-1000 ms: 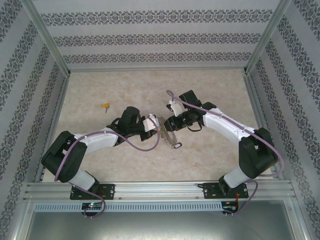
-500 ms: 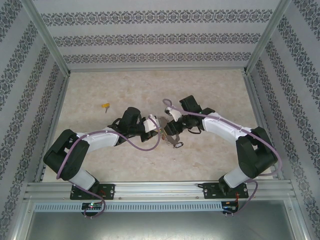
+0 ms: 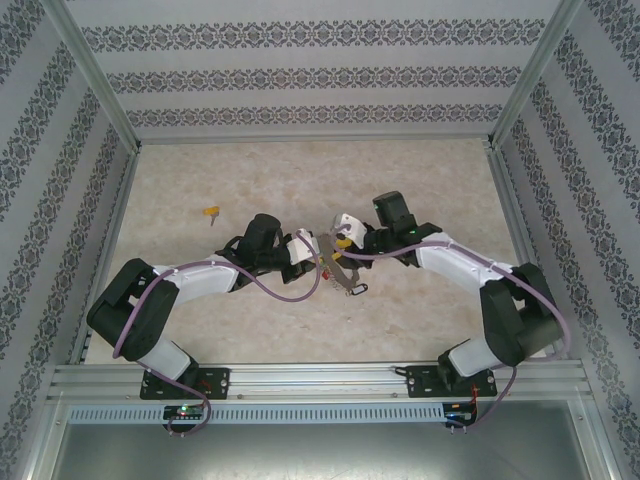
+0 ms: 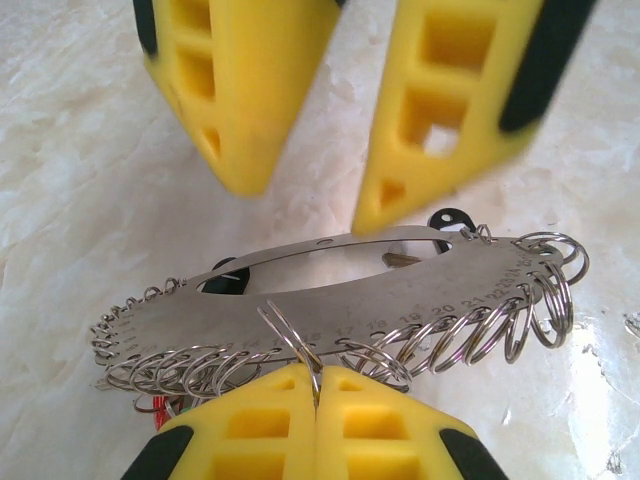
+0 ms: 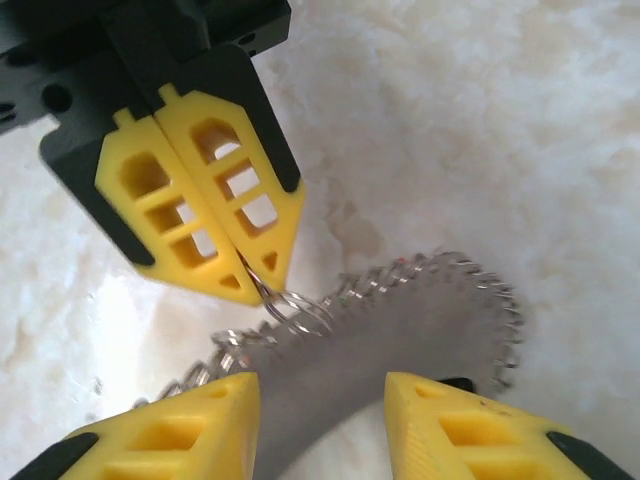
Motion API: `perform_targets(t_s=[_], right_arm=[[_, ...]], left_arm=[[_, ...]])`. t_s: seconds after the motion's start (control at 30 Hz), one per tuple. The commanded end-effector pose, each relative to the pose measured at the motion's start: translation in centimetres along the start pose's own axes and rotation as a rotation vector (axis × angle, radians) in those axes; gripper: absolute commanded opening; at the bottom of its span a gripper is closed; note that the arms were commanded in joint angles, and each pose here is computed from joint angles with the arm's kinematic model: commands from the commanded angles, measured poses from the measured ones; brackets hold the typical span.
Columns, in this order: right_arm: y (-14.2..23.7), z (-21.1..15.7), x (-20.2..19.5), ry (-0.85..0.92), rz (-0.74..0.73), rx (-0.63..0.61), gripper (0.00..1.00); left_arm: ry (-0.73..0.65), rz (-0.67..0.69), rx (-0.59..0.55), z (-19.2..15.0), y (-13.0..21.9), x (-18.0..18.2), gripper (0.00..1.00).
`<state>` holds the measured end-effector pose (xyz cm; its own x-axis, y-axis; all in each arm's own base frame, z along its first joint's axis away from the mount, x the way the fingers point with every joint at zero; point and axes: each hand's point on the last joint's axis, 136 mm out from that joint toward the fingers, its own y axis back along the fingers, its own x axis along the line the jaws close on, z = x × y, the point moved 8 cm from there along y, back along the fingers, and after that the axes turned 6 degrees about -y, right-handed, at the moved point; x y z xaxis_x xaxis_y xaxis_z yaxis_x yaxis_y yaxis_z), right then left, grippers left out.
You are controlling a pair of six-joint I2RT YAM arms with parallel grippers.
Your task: Put the keys on the keyring
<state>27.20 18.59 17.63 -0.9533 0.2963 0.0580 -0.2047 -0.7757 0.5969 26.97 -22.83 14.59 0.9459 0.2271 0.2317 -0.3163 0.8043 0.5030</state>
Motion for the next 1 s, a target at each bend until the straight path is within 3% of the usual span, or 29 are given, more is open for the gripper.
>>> perform_targets(t_s=[0.0, 0.13, 0.27, 0.53, 0.97], right_arm=[[1.2, -0.3, 0.2, 0.243, 0.051, -0.060, 0.38], [0.6, -0.4, 0.5, 0.328, 0.175, -0.050, 0.39], [-1.5, -0.1, 0.7, 0.419, 0.177, 0.003, 0.40], [-2.6, 0.4, -1.4, 0.413, 0.201, -0.015, 0.39], [-4.1, 0.4, -0.7, 0.436, 0.363, 0.016, 0.40]], left_arm=[[-0.024, -0.020, -0.062, 0.8, -0.3, -0.1, 0.05], [-0.026, -0.023, -0.061, 0.8, -0.4, -0.1, 0.05], [-0.028, -0.025, -0.067, 1.0, -0.4, -0.1, 0.05], [-0.027, -0.049, -0.061, 0.9, -0.3, -0.4, 0.00], [-0.033, -0.050, -0.056, 0.6, -0.6, -0.4, 0.00]])
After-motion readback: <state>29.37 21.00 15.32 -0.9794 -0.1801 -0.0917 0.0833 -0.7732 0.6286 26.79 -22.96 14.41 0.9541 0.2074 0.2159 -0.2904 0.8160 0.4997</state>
